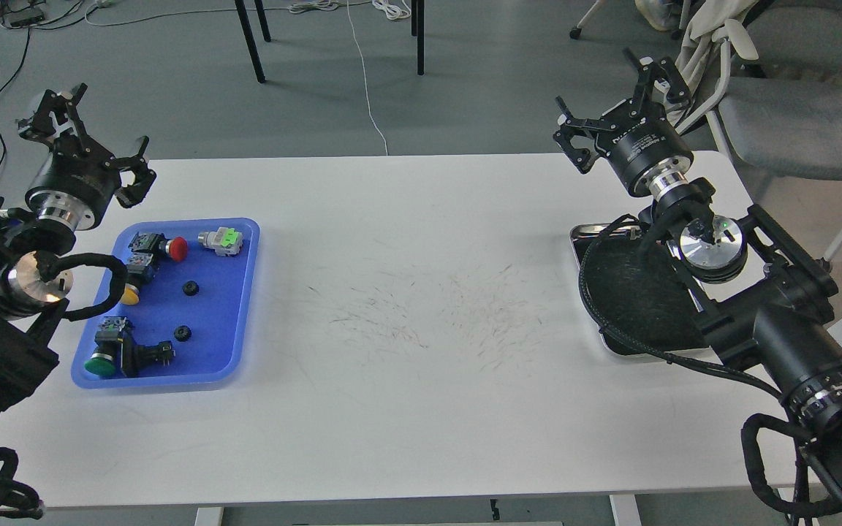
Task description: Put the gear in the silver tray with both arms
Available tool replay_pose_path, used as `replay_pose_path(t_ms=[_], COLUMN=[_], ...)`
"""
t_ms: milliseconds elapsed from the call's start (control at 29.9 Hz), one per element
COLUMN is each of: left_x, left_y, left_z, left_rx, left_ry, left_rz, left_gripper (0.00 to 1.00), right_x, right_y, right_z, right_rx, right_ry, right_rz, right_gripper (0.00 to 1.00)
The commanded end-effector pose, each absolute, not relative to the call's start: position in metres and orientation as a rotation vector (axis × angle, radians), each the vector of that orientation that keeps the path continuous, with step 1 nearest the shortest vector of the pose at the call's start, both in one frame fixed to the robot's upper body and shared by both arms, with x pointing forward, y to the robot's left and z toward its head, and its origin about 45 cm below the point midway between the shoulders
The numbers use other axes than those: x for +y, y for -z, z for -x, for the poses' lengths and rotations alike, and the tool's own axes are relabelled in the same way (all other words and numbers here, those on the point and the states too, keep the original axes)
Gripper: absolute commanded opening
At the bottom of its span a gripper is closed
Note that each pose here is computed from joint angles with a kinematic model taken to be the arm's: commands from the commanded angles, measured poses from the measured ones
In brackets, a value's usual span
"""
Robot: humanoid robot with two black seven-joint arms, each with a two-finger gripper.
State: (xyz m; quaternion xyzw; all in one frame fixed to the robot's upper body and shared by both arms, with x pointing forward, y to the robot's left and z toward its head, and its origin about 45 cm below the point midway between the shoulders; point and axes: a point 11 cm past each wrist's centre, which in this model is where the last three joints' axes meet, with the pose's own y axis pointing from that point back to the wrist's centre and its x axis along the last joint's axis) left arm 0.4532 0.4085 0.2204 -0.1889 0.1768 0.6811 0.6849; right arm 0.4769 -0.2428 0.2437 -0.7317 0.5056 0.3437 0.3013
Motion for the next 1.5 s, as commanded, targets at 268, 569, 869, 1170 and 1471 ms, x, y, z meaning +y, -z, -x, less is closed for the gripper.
replay_pose_path(t_ms=[268,569,869,1170,1471], left_x=[0.407,0.410,0.450,0.435,0.406], left_y=[-0.222,-0.222,-0.278,-0.313,-0.279], left_z=[-0.453,-0.445,-0.420,-0.347,-0.340], left_rx=[0.385,0.308,-0.116,-0.311,-0.713], left_ry=[-1.519,-1.476,-1.311,-0.974,-0.666], left_rz=[0.417,0.241,-0.305,-0.796,-1.287], left_gripper=[0.98,0.98,0.98,0.98,0.98], right_x=[-0.243,-0.252,-0.268,-0.281,-0.307], right_y=[-0.245,-0.250,-0.250,-0.253,-0.260], right_z=[-0.477,-0.478,-0.477,-0.478,-0.478], right_rx=[1.339,1.351,1.393,1.425,1.477], right_ry=[-0.906,-0.884,-0.861,-0.843,-0.794], right_rz=[1.946,1.938,1.950,1.943,1.932], right_gripper=[0.99,0.99,0.99,0.99,0.99])
